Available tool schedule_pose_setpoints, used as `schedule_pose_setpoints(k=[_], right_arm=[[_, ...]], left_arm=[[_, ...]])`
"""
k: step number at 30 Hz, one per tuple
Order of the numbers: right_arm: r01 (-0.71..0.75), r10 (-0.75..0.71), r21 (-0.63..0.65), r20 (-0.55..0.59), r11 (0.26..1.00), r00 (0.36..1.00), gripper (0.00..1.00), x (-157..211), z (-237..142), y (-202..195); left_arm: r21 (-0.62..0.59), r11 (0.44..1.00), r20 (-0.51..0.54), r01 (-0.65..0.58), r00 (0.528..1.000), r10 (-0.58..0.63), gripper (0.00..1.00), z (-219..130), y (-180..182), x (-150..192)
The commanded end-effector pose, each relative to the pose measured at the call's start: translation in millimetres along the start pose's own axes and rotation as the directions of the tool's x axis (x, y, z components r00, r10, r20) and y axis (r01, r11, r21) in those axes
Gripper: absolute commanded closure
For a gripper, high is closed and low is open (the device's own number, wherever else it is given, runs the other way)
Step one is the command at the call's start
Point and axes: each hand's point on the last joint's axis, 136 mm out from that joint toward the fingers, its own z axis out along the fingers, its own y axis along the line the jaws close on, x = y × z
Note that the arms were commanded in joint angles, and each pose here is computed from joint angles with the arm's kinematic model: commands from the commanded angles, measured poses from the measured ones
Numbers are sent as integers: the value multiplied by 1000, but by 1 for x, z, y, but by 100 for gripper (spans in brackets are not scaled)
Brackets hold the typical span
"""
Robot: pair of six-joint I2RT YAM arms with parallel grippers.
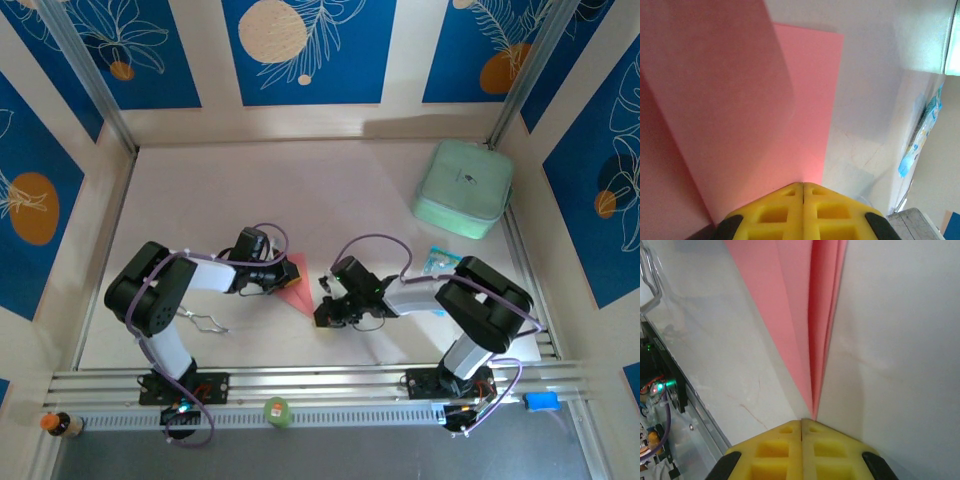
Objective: Fold a paper plane with a square sheet of paper (pick it up from the middle)
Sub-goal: Fourth fold the wing at the center of the table.
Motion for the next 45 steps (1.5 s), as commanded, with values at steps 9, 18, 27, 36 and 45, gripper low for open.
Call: schedule_pose_setpoints(k=[9,18,27,36,45], right_arm=[[12,-8,-71,57,997,998,100,-44,-29,40],[-71,72,-35,53,997,996,99,-87,0,35],[-129,128,29,15,991,992,99,-87,21,15],[-223,235,161,-59,961,970,100,-34,28,-44],[-214,223,130,-58,968,973,100,-34,26,-41]], left_arm=[[-118,991,-4,62,998,-62,94,2,39,9],[-112,992,-6,62,998,-63,94,2,38,9],[-111,992,-5,62,998,-62,94,2,37,8],[-90,995,-3,33,999,-33,94,1,23,2],[-51,996,38,-67,997,69,96,-26,-19,-8]])
